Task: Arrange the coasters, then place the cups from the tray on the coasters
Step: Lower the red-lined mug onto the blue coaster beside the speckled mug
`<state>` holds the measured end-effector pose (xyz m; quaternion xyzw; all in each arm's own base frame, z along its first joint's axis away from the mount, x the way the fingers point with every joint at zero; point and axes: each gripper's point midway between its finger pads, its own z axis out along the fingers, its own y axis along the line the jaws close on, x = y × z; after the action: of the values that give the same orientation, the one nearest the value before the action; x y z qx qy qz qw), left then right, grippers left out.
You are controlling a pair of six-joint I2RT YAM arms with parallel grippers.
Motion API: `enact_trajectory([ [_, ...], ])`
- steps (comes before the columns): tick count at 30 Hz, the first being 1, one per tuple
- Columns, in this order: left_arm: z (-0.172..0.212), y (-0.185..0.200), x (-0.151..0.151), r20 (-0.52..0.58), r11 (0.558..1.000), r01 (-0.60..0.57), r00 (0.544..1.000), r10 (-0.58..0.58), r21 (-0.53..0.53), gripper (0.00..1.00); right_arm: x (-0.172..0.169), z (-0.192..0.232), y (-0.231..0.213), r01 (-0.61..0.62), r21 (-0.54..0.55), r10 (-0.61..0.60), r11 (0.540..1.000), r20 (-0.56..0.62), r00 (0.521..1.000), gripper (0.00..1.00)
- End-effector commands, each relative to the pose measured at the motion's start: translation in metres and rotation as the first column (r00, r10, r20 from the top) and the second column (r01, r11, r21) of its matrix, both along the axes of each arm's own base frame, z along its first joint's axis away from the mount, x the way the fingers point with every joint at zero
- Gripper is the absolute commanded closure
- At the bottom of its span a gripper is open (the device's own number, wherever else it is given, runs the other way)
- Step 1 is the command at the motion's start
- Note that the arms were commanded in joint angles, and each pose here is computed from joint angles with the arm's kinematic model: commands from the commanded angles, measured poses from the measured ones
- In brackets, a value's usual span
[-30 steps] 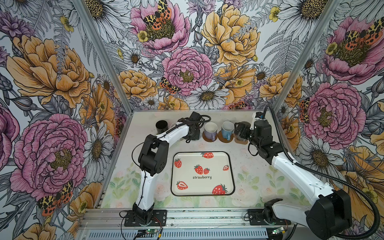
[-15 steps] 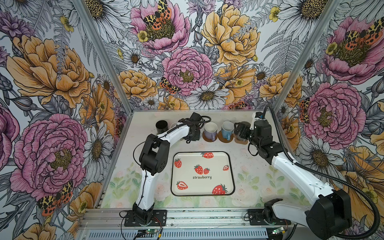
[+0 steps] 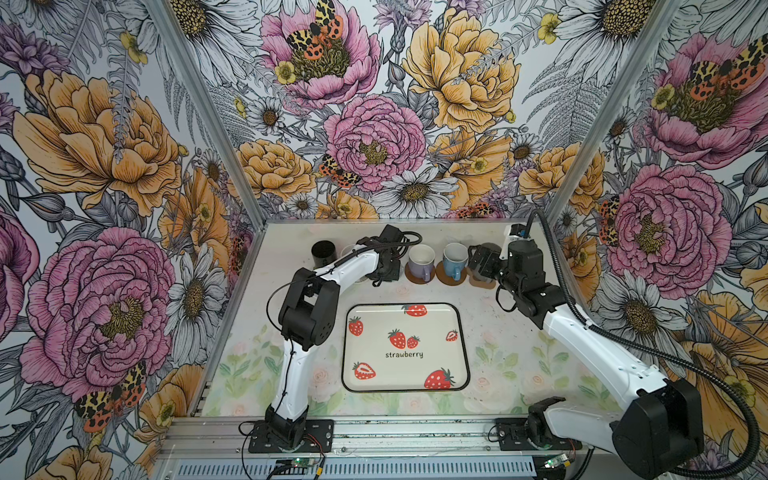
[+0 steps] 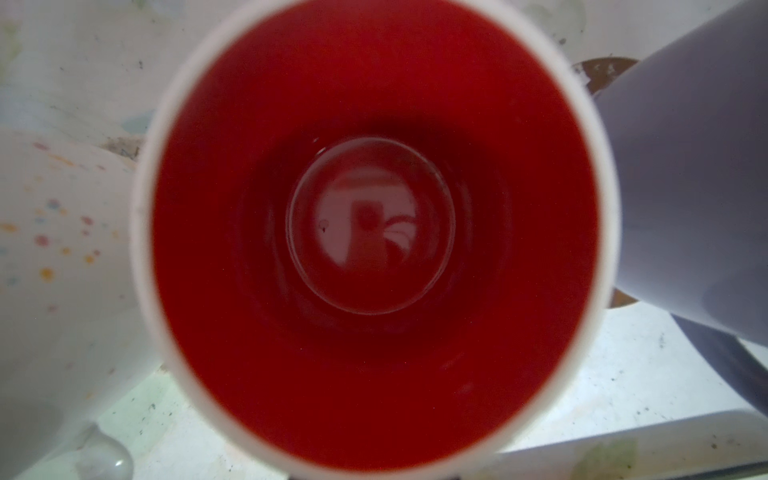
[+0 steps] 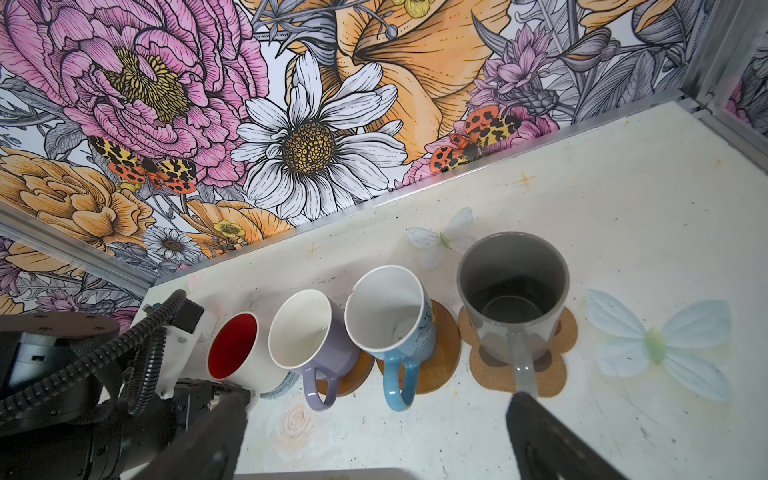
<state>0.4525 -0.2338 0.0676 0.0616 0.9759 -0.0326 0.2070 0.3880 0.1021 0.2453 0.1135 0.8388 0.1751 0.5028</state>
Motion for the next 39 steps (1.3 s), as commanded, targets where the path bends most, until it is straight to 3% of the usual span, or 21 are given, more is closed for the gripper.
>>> enact_trajectory([
  [1,0.0187,-0.0073,0.0226,0.082,0.998,-0.013,0.996,0.018,-0.062,1.0,0.0054,0.0066,-0.0012,0.007,0.013,-0.007,1.0,0.025,1.0,0.0],
  [20,0.0117,-0.0052,0.0174,0.049,0.996,-0.024,0.998,0.028,-0.082,0.99,0.0039,0.0083,-0.0011,0.003,0.016,-0.004,1.0,0.029,1.0,0.0],
  [32,0.014,-0.0061,0.0155,0.047,0.996,-0.021,0.999,0.025,-0.09,0.7,0.0031,0.0088,-0.0009,0.002,0.02,-0.002,1.0,0.03,1.0,0.0],
  [39,0.0202,-0.007,0.0146,0.054,0.994,-0.021,0.998,0.027,-0.103,0.62,0.003,0.009,-0.0009,0.002,0.021,-0.002,1.0,0.031,1.0,0.0],
])
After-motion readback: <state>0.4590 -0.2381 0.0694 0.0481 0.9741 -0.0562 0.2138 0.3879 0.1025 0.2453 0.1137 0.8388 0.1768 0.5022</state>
